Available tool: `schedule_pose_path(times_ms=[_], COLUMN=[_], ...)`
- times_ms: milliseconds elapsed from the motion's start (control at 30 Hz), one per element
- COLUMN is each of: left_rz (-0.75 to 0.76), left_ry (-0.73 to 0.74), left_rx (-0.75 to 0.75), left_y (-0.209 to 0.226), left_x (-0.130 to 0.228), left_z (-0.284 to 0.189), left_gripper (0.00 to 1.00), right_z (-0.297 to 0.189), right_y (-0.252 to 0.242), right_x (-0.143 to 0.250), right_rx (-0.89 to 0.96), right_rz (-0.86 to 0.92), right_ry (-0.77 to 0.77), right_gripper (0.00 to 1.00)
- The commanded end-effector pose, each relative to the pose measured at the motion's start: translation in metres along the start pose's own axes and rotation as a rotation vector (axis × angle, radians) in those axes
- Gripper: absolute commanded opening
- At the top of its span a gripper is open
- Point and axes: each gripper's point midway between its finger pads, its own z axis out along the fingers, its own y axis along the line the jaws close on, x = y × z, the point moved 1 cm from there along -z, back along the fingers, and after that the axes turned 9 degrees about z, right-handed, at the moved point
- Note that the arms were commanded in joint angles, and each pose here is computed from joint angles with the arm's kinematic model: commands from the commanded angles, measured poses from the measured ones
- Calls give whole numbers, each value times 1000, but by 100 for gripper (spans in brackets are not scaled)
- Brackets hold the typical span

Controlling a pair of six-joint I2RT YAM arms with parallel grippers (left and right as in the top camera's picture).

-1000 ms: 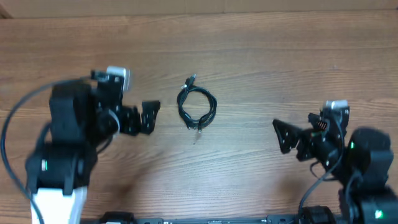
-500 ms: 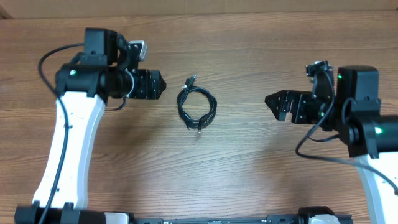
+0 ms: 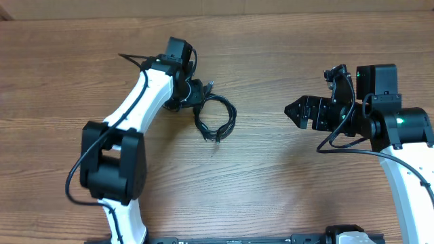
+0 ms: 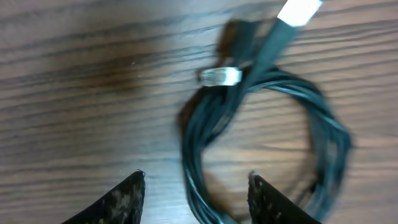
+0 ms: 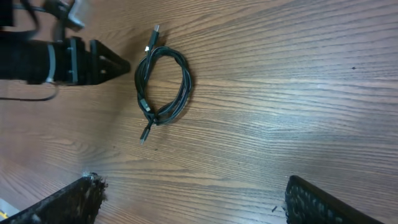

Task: Untangle cables
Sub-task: 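Reach the left gripper to the black cable bundle and grasp it, then lift the bundle with the left gripper toward the right gripper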

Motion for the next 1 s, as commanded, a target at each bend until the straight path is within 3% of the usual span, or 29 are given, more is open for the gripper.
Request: schedule_pose_path(times_ms=[0, 233, 567, 700, 967], left_rz=[-24, 2, 11, 6, 132], left_ry=[32, 57, 49, 54, -103], left_rx=[-33, -35, -66, -20, 203], left_y=[6, 3, 7, -1, -50], left_x=[0, 2, 0, -2, -36], left_z=[22, 48, 55, 39, -72], left_gripper=[54, 46, 4, 4, 4], right_z=[-5, -5, -5, -5, -8], right_y=[4, 4, 3, 4, 38], right_x=[-5, -5, 0, -1, -7], right_rx=[-11, -11, -4, -13, -210], right_rz=[-6, -5, 6, 3, -43], right_ry=[-19, -17, 3, -2, -8], right_gripper=[91, 91, 92, 92, 90])
